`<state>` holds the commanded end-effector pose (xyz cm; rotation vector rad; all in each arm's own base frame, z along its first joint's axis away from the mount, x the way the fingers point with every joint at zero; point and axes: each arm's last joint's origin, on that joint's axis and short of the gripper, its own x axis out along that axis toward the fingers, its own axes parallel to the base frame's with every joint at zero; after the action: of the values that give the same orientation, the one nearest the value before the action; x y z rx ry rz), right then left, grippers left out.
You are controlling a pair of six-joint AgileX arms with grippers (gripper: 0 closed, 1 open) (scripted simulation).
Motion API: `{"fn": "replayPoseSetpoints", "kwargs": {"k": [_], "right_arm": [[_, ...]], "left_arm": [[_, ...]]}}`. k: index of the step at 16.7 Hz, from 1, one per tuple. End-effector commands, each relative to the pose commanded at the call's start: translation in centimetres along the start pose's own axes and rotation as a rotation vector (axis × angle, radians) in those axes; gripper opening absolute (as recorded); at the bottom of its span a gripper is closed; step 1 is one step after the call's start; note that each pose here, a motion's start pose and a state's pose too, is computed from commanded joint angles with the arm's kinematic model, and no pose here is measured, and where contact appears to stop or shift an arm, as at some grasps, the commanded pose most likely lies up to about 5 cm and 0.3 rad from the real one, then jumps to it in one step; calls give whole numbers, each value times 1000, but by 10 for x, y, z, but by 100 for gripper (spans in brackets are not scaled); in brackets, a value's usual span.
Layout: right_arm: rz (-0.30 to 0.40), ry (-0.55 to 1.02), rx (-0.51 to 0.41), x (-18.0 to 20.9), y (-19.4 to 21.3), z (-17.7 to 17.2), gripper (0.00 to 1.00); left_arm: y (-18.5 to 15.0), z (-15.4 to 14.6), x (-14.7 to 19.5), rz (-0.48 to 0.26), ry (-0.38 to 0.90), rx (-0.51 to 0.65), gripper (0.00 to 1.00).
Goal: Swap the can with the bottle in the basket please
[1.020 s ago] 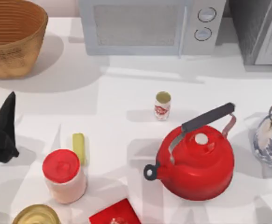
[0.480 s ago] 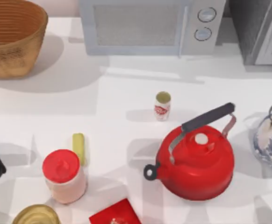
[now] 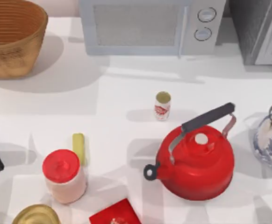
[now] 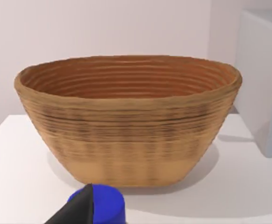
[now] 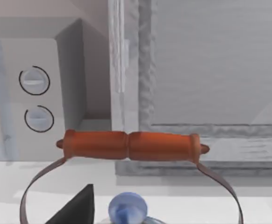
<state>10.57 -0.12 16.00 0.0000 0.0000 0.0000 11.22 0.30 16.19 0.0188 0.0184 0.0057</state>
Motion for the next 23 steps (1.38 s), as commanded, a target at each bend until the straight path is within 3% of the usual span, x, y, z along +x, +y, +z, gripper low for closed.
{"fn": "replayPoseSetpoints", "kwargs": {"k": [6, 14, 23], "right_arm": [[0, 0, 0, 0, 0, 0, 100], [0, 0, 0, 0, 0, 0, 100], [0, 0, 0, 0, 0, 0, 100]], "left_arm": [[18, -8, 25, -2, 124, 35, 100], [52, -47, 50, -14, 321, 3, 100], [57, -60, 50, -32, 368, -17, 100]]}}
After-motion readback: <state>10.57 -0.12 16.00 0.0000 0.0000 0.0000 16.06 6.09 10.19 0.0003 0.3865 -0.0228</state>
